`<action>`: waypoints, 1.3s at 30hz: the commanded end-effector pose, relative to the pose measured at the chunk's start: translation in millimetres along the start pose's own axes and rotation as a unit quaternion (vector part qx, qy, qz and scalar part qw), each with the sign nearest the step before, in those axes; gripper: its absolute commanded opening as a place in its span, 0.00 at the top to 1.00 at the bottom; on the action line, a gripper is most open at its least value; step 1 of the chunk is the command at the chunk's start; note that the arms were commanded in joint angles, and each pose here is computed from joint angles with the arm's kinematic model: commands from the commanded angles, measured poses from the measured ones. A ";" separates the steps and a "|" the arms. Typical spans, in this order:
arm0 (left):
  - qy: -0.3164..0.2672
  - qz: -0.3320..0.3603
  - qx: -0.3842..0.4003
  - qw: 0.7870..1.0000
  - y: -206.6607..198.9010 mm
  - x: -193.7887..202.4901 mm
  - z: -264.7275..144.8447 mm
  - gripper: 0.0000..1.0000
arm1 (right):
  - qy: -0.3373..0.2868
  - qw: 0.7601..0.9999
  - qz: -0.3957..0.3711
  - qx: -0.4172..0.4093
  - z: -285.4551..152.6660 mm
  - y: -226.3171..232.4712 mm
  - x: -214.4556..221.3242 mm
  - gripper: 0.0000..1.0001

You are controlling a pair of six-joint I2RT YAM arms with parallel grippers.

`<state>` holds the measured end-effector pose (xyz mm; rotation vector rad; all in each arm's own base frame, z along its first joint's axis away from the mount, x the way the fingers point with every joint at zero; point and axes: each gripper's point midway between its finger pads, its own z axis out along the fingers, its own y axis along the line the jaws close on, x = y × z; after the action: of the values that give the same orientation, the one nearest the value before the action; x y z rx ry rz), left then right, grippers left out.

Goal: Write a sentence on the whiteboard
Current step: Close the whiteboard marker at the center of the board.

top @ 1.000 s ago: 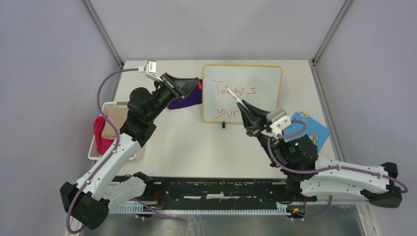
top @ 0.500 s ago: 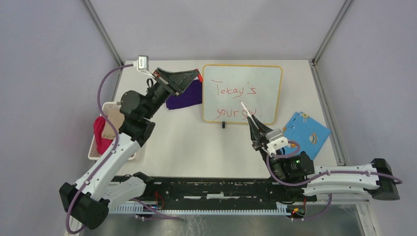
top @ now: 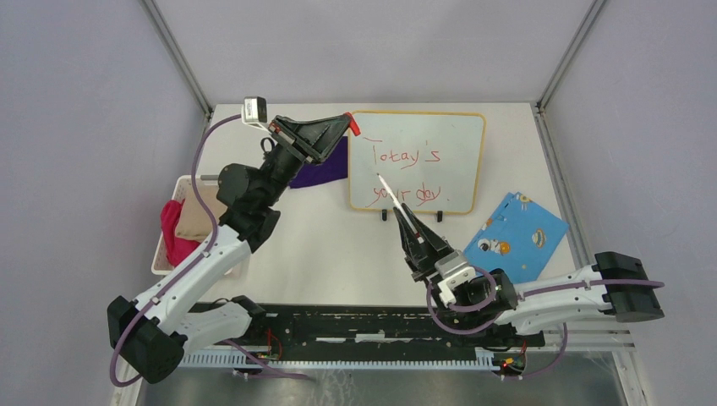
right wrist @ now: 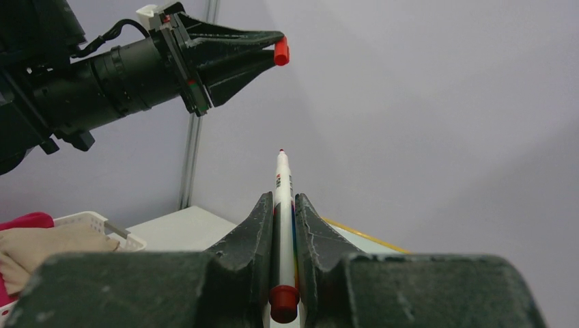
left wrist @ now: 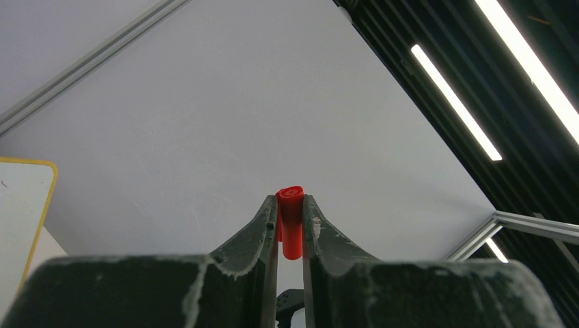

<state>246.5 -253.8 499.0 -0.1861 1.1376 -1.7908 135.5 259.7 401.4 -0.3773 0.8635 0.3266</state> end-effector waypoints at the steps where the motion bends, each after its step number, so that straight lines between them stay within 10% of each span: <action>1: -0.040 -0.040 0.023 0.998 -19.0 -12.7 -5.2 0.98 | -0.078 0.992 0.063 0.081 11.9 -38.9 -47.5 1.00; 39: -0.037 -0.095 -0.083 0.991 5.5 21.0 -14.3 0.98 | -0.094 0.984 0.080 0.125 18.8 -50.6 -59.8 1.00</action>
<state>236.6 -271.6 457.3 -0.4390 1.3173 -1.8026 130.6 278.0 424.0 -0.4117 0.7837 0.2449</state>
